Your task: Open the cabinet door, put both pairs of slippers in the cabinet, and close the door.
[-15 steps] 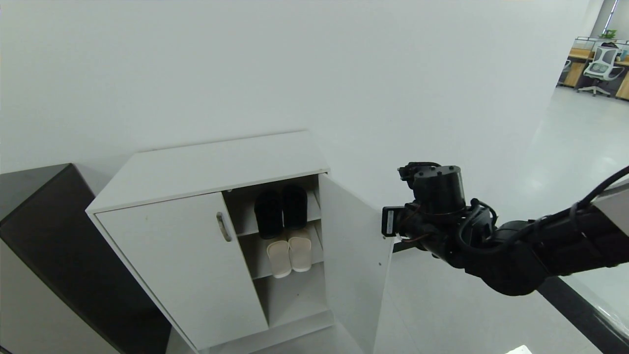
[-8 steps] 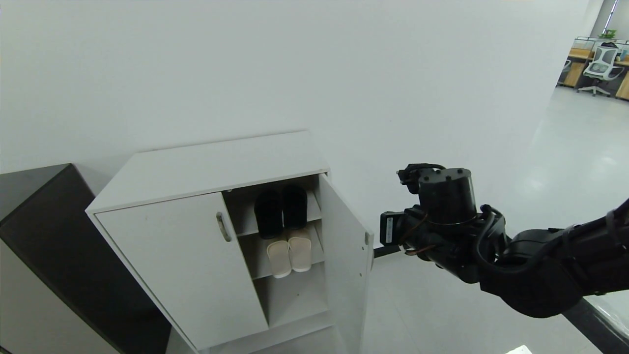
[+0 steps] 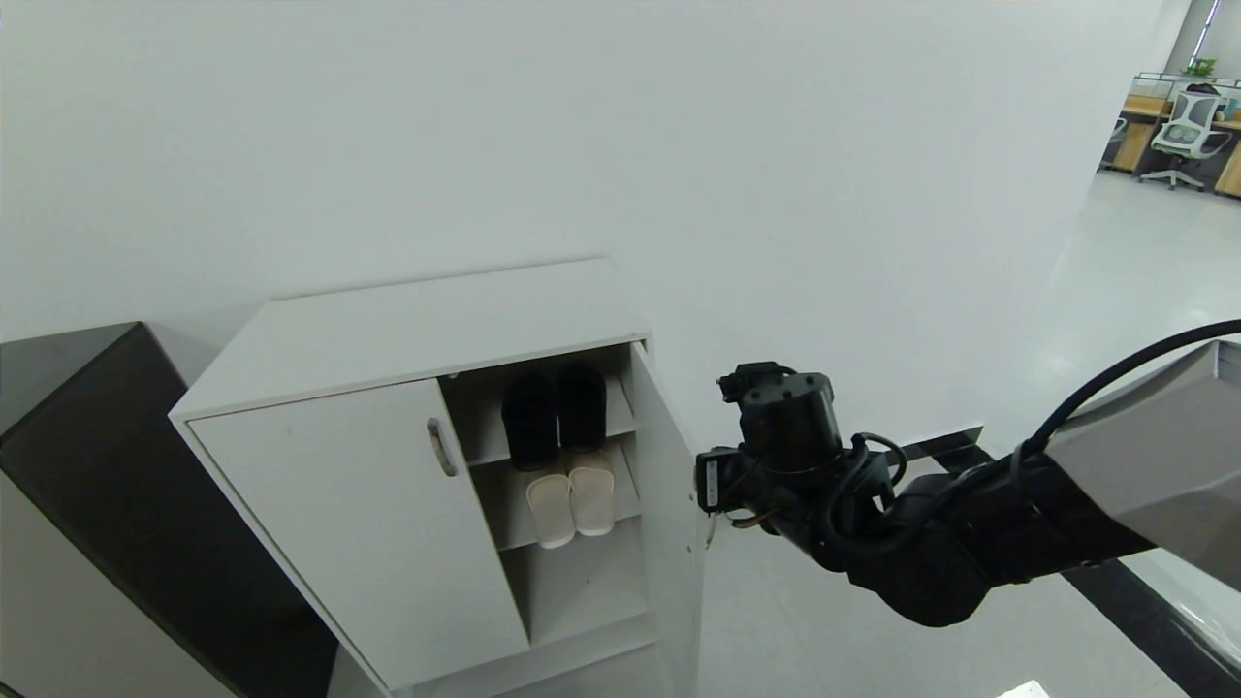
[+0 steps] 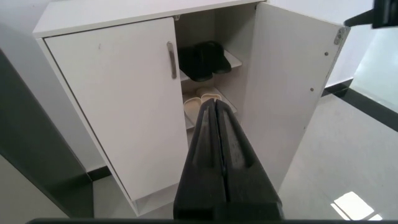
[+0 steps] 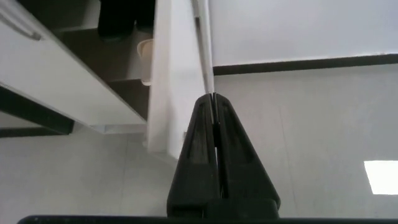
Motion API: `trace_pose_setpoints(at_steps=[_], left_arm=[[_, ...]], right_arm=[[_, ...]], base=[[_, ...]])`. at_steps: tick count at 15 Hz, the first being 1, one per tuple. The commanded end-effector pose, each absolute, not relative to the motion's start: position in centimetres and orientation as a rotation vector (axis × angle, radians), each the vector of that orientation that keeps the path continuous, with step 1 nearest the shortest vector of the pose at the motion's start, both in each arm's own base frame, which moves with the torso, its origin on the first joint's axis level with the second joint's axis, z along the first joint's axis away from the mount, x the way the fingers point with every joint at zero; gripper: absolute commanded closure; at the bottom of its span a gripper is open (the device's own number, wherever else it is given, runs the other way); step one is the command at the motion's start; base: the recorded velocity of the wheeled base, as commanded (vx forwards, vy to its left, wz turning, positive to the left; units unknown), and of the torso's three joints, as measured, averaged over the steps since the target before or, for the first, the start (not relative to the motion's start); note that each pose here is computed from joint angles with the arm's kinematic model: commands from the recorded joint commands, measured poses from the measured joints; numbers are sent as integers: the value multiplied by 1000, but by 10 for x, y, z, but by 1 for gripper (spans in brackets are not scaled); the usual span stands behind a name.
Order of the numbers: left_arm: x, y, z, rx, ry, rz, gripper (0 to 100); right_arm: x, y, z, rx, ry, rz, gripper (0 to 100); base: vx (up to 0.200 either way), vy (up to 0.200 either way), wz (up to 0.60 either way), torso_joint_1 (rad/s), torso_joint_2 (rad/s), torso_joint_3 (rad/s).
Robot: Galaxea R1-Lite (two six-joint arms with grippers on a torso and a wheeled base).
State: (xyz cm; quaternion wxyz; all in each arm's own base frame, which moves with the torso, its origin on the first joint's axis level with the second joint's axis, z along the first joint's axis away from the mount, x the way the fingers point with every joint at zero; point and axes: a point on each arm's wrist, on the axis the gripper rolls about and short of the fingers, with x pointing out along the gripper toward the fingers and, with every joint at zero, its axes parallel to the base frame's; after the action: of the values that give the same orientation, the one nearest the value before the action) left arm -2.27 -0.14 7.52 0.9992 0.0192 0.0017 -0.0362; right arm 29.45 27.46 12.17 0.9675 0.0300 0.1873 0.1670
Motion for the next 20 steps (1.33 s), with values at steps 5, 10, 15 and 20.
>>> trace_pose_setpoints(at_steps=[5,10,15,20], left_arm=[[-23,-1,75,38,5,-72,100],[-23,-1,75,38,5,-72,100],[-23,-1,75,38,5,-72,100],[-23,-1,75,38,5,-72,100]], right_arm=[[267,301,123,46,380,433,100],[258,291,121,33,386,448,100],[255,286,134,22,332,462,100],[255,264,183,67,147,448,100]], base=[[0,0,0,0,0,0],[0,0,0,0,0,0],[0,0,240,1,2,1],[0,0,480,3,3,2]])
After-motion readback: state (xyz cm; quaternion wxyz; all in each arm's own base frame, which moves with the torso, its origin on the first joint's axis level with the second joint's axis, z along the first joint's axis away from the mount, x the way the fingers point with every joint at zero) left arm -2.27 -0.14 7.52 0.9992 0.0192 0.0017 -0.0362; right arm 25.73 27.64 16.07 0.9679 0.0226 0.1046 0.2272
